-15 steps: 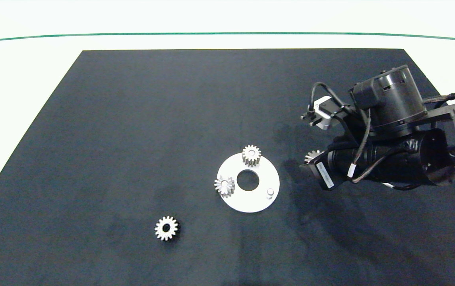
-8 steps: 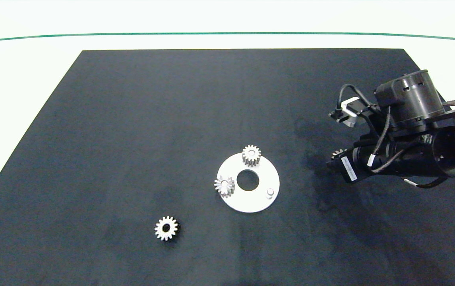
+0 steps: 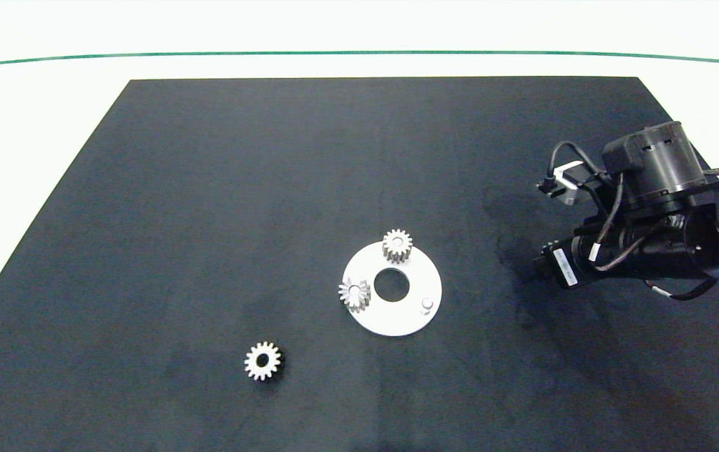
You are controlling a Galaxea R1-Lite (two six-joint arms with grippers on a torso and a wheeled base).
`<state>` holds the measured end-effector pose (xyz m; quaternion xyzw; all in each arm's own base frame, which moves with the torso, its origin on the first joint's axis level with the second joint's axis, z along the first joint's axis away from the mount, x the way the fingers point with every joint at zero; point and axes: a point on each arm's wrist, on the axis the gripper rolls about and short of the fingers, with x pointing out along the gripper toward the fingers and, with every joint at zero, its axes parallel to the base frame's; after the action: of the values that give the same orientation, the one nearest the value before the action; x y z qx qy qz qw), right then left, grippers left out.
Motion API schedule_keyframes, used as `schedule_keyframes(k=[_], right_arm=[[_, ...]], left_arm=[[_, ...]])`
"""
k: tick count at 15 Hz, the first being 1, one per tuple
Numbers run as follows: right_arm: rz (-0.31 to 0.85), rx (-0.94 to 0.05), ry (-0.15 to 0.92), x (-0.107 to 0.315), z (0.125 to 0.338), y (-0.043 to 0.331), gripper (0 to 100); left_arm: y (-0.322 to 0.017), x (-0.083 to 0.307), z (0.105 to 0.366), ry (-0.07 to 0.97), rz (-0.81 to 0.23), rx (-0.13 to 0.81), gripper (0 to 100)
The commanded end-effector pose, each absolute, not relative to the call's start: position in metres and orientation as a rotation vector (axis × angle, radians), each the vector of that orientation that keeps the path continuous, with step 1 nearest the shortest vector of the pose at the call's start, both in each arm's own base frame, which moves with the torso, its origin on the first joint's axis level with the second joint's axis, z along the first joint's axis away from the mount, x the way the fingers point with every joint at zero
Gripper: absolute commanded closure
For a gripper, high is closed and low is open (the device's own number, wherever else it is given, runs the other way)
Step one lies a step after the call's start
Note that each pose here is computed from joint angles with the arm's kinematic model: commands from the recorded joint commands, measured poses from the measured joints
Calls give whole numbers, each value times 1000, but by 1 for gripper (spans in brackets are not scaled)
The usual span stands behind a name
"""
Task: Remove an incorrectly installed larger gear and replace it with the correct smaller gear
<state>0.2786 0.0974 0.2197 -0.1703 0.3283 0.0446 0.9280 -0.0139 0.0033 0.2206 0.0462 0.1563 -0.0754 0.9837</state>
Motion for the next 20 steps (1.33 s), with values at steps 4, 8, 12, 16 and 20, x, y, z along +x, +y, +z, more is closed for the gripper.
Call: schedule_keyframes(k=[4, 8, 12, 16, 20], right_arm=[[93, -360, 696, 277, 208, 97, 0], [94, -366, 701, 270, 206, 95, 0], [82, -348, 648, 247, 223, 85, 0], [11, -327, 563, 209, 243, 66, 0], [4, -293, 465, 165, 259, 50, 0]], left_arm=[[3, -14, 221, 316, -151, 95, 0], [3, -14, 220, 318, -151, 95, 0], [3, -14, 221, 311, -163, 138, 0], [1, -12, 220, 312, -274, 212, 0], [-4, 0, 220, 359, -405, 220, 0]])
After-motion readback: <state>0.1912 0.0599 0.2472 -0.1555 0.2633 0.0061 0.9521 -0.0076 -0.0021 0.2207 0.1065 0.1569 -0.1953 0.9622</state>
